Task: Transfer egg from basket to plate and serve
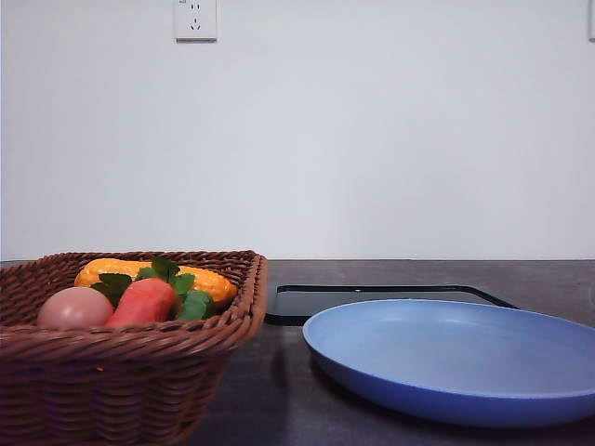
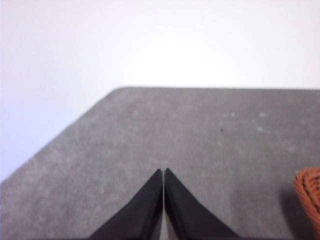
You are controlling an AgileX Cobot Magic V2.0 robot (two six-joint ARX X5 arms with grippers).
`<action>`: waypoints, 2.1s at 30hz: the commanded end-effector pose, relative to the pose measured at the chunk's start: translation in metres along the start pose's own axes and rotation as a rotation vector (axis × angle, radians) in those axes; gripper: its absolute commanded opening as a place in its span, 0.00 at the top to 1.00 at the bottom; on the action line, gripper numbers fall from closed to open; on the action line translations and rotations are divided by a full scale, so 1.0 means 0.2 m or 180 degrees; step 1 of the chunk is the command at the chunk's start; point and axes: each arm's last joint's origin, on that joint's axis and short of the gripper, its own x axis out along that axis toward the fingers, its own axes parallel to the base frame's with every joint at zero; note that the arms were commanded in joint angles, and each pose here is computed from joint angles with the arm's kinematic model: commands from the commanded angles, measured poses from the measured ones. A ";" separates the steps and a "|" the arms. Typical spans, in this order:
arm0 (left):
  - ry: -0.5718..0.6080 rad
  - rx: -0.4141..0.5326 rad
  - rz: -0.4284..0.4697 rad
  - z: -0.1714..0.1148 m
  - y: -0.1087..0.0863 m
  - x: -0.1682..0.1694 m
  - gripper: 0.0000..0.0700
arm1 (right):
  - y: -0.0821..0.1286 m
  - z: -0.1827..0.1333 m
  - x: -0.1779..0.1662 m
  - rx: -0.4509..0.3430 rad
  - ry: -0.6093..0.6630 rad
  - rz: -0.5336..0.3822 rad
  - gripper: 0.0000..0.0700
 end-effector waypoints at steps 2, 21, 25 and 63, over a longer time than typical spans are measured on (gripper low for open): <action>-0.0070 0.0035 0.0016 0.01 0.00 0.00 1.00 | 0.00 0.00 0.00 0.0245 -0.0033 0.0014 1.00; -0.0227 -0.1894 -0.0624 0.10 -0.02 -0.02 1.00 | 0.02 0.12 -0.05 0.1353 -0.0038 0.0171 1.00; -0.0016 -0.1865 -0.0811 0.16 -0.02 -0.03 1.00 | 0.02 0.22 -0.10 0.1358 -0.0050 -0.0008 1.00; 0.2512 -0.0883 -0.2341 0.50 -0.32 0.38 0.77 | -0.04 0.49 0.33 0.1375 0.2489 0.0507 0.68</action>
